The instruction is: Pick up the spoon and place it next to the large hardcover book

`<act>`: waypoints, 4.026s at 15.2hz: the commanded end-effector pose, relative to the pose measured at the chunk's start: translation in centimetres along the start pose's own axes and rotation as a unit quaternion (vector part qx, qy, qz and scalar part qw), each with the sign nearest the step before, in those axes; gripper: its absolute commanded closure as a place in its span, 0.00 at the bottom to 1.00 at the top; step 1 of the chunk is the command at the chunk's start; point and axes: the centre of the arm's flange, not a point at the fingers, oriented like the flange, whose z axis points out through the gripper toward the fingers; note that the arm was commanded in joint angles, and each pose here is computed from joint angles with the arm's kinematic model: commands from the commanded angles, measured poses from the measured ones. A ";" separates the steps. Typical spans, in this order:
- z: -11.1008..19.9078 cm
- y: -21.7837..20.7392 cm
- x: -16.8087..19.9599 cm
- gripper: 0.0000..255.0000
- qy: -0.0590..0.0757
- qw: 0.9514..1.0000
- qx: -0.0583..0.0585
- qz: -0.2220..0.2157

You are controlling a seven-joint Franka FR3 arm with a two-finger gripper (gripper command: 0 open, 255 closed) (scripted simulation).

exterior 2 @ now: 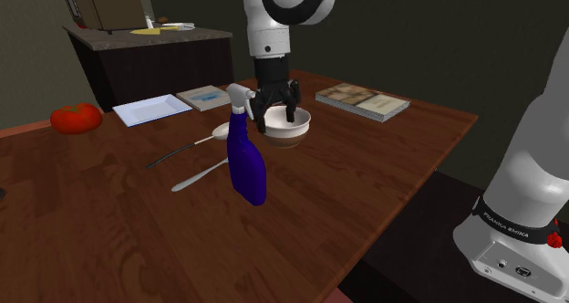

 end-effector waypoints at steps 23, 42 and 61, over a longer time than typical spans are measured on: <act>8.1 -7.4 6.8 0.00 -0.003 1.000 0.004 0.019; 3.4 -7.6 6.1 1.00 -0.003 1.000 0.004 0.019; -1.7 1.8 0.8 1.00 -0.003 1.000 0.004 0.019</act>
